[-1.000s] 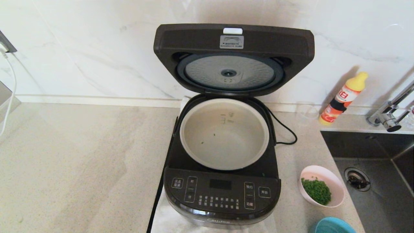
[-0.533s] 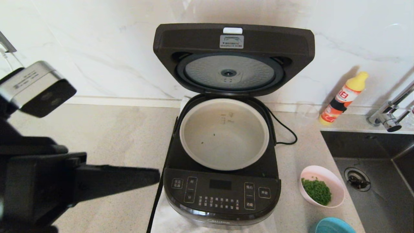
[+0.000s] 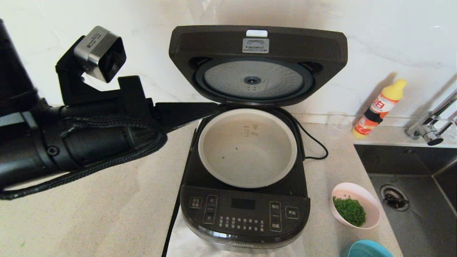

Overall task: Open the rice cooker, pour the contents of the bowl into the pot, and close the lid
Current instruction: Open the rice cooker

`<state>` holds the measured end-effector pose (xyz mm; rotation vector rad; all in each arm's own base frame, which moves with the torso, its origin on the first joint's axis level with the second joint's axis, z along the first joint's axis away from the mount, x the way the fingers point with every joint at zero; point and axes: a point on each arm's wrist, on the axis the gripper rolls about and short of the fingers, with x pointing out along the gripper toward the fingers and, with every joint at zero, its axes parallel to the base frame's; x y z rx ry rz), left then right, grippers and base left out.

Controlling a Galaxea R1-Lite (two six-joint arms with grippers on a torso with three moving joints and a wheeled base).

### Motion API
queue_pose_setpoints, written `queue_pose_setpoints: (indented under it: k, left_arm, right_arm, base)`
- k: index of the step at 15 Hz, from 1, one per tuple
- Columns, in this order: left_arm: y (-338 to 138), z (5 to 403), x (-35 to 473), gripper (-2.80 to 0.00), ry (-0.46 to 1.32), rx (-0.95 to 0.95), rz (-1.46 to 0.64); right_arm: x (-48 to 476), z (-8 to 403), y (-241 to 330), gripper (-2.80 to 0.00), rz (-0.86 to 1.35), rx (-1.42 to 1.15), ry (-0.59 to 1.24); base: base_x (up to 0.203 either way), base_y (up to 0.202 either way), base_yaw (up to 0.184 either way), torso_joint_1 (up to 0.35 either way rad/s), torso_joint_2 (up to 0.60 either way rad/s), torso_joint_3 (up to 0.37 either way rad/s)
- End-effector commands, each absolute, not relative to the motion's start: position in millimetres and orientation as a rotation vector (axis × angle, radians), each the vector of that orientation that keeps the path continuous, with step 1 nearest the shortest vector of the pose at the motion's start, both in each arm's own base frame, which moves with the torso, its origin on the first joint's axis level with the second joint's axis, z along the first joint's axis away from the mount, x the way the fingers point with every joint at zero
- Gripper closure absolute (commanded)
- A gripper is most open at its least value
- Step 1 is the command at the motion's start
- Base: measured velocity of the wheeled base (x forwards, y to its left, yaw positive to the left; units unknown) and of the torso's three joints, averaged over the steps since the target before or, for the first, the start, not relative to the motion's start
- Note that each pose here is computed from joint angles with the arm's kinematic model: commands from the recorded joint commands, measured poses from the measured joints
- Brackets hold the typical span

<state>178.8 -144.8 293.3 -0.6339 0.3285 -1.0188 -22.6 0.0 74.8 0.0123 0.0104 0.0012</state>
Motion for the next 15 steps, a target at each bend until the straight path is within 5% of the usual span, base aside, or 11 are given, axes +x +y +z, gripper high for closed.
queue_pose_setpoints:
  k: [1,15]
  left_arm:
    - [-158.0,290.8,196.9,0.00,0.325,-0.643,-1.014]
    - [-179.8,292.8,241.4,0.00,0.202,-0.665,-0.945]
  right_arm:
    - [-22.6,74.8,0.0,0.00,0.001,0.012,0.011]
    - [-22.6,74.8,0.0,0.00,0.002,0.012,0.011]
  base:
    - [0.000,0.000,0.000,0.000,0.00,0.000]
    - [0.000,0.000,0.000,0.000,0.00,0.000]
